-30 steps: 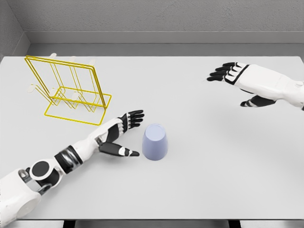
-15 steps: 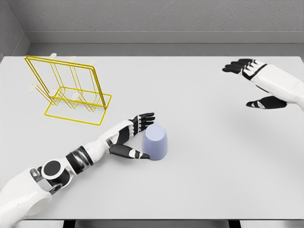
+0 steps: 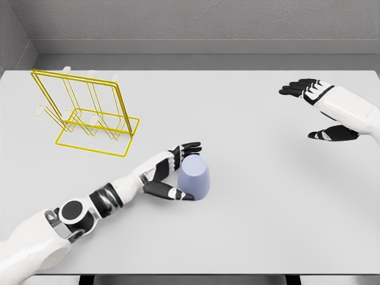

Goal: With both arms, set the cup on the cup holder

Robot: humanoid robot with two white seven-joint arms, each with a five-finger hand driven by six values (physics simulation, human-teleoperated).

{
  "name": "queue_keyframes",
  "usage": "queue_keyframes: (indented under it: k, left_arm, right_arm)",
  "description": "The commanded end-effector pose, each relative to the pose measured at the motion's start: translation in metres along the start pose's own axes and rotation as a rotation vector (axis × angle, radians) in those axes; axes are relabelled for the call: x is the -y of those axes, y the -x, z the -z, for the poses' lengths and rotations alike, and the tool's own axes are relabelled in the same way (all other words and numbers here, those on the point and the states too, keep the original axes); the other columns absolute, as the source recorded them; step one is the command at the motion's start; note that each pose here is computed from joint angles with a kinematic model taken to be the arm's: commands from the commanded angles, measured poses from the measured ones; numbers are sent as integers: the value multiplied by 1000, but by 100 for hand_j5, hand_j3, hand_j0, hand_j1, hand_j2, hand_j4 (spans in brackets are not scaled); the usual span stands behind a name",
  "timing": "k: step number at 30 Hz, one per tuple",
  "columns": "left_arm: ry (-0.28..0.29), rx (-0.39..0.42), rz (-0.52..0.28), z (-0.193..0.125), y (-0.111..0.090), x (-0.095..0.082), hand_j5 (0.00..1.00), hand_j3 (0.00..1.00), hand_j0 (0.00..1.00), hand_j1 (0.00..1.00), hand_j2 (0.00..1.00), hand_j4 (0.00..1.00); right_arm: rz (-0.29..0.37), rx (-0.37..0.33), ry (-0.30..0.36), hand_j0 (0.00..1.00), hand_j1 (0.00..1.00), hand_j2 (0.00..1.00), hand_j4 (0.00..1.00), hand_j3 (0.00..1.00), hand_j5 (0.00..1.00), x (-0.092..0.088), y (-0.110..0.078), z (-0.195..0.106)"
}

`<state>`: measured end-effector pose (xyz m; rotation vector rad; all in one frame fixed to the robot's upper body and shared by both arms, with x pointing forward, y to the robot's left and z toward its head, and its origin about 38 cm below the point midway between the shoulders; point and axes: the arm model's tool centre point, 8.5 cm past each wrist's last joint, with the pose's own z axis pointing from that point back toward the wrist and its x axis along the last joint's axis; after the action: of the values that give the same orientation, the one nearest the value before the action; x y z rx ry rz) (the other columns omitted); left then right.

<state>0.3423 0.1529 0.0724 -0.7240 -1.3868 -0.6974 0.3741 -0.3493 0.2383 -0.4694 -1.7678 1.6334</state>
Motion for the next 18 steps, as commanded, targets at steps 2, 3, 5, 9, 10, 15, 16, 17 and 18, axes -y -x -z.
queue_keyframes:
  k: [2,3,5,9,10,15,16,17,18]
  left_arm:
    - [10,1,-5,3,0,3,100,100,100,100,100,100]
    - [11,1,-3,3,0,3,100,100,100,100,100,100]
    - [13,-9,-4,4,1,4,100,100,100,100,100,100]
    - [16,-14,-12,6,2,6,100,100,100,100,100,100]
    - [14,-15,-11,6,2,6,100,100,100,100,100,100]
    - [8,-13,-13,5,1,5,91,91,91,91,91,91]
    - [6,-8,-15,5,1,4,80,80,80,80,80,80]
    - [5,-6,-19,5,1,4,73,73,73,73,73,73]
    - [3,-4,-20,5,1,4,69,69,69,69,69,69]
  right_arm:
    - [5,0,6,100,100,100,100,100,100,1,0,0]
    - [6,1,5,100,100,100,100,100,100,1,0,0]
    - [5,0,6,100,100,100,100,100,100,1,0,0]
    - [6,-1,6,100,100,100,100,100,100,1,1,-1]
    - [6,-1,6,100,100,100,100,100,100,1,1,-1]
    - [6,-1,6,100,100,100,100,100,100,1,1,-1]
    - [6,-1,6,100,100,100,100,100,100,1,1,-1]
    - [6,-1,6,100,100,100,100,100,100,1,1,-1]
    - [6,-1,6,100,100,100,100,100,100,1,1,-1]
